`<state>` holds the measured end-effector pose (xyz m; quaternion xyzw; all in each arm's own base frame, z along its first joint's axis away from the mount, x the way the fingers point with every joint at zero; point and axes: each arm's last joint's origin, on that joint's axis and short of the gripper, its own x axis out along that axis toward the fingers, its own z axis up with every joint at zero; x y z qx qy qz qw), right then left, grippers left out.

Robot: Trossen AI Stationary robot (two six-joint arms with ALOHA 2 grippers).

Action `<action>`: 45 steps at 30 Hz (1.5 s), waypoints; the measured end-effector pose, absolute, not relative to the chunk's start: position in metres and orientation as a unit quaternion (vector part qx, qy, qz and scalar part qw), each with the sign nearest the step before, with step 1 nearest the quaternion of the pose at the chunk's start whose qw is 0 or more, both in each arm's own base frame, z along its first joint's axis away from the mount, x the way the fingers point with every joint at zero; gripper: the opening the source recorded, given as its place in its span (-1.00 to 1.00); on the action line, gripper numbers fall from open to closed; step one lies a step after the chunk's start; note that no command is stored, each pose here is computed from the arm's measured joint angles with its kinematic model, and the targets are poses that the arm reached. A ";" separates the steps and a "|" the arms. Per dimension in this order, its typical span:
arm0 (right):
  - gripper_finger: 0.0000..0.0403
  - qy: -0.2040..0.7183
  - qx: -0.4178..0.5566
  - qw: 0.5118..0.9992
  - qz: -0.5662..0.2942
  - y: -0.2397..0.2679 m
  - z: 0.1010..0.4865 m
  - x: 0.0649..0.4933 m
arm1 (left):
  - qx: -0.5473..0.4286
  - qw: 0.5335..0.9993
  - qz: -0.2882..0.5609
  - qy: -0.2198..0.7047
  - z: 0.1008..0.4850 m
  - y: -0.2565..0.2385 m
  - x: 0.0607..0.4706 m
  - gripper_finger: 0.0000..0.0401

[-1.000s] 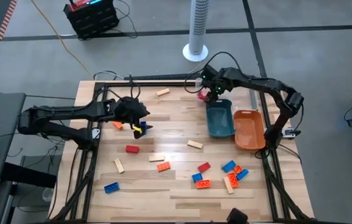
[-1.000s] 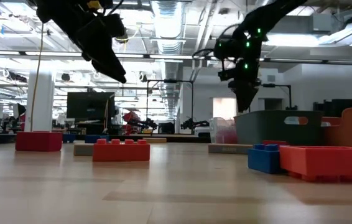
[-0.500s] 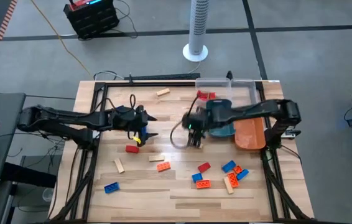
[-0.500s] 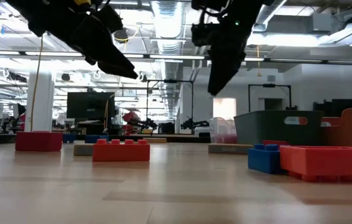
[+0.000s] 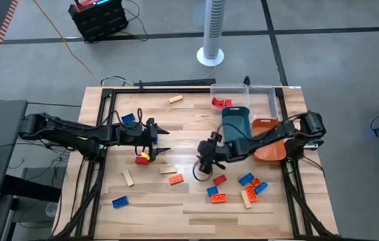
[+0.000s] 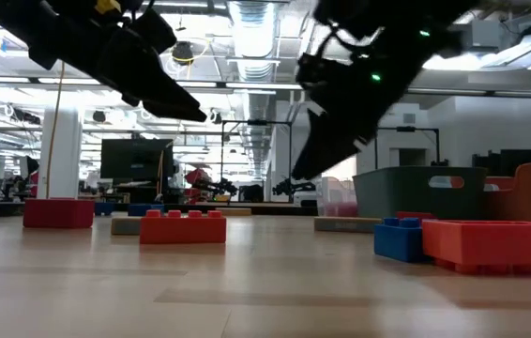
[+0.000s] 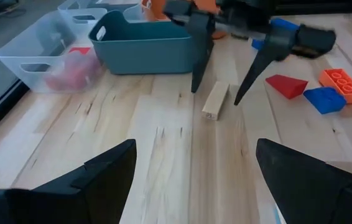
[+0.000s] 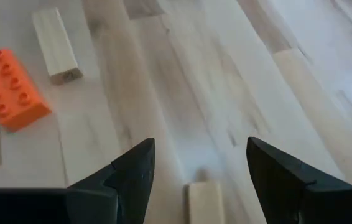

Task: Sort blocks
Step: Put the brown block into the blue bin

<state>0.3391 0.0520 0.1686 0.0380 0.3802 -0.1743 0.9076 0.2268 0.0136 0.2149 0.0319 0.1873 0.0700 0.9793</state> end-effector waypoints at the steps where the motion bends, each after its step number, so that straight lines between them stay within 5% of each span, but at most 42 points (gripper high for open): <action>1: 0.26 0.373 0.032 0.909 -0.182 0.056 0.165 0.337 | 0.032 0.979 0.070 0.186 0.215 0.013 0.227 0.63; 28: 0.23 0.412 0.034 0.882 -0.226 0.061 0.117 0.329 | 0.046 0.979 0.067 0.184 0.216 0.014 0.227 0.63; 45: -0.61 0.452 0.039 0.872 -0.182 0.067 0.127 0.336 | 0.047 0.979 0.067 0.187 0.215 0.014 0.227 0.63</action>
